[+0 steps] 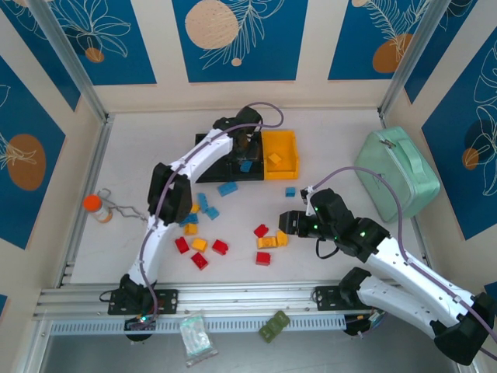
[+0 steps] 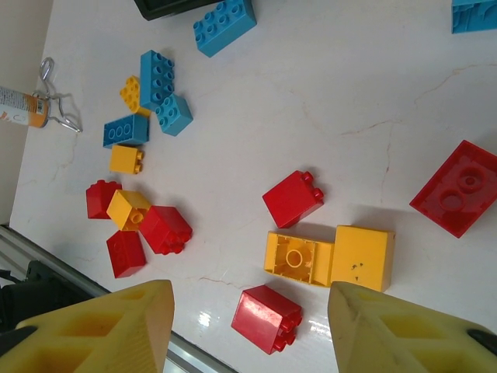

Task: Sort the legos into containers by color
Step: Place the lego in the container, then pick up the lego from the middle-left of the table.

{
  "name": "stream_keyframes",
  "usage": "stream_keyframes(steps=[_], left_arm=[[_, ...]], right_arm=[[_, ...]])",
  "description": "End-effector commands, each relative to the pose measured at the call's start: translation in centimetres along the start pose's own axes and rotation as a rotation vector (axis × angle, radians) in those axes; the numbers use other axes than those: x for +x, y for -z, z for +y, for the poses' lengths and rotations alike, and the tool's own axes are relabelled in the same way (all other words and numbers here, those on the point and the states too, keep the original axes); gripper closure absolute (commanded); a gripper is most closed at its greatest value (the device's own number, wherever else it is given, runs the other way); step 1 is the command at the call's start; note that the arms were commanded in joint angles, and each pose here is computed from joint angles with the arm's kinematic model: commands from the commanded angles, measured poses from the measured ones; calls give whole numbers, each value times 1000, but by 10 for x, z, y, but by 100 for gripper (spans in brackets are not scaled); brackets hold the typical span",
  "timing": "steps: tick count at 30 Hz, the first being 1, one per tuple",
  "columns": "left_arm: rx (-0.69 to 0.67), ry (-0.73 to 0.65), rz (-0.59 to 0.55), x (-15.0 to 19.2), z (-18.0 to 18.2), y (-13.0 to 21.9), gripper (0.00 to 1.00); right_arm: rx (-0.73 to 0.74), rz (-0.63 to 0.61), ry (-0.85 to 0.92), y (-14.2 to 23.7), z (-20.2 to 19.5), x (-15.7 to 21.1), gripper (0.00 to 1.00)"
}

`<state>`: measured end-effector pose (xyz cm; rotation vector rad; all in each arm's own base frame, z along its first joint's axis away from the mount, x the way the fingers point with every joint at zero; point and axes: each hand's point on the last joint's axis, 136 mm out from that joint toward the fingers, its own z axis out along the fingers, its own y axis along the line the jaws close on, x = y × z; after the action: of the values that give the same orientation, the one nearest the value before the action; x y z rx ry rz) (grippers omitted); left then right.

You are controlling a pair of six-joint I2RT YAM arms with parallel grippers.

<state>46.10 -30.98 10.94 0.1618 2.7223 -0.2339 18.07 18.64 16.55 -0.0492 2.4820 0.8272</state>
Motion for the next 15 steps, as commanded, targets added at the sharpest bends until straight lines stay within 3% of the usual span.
stream_keyframes(steps=[1, 6, 15], left_arm=[[91, -30, -93, -7, -14, 62, 47], [141, -52, -83, 23, -11, 91, 46], [245, -152, 21, 125, 12, 117, 43]], right_arm=[[-2, 3, 2, 0, 1, 1, 45], [-1, 6, 9, 2, 1, 2, 45], [-121, 62, 94, 2, 20, 16, 39]])
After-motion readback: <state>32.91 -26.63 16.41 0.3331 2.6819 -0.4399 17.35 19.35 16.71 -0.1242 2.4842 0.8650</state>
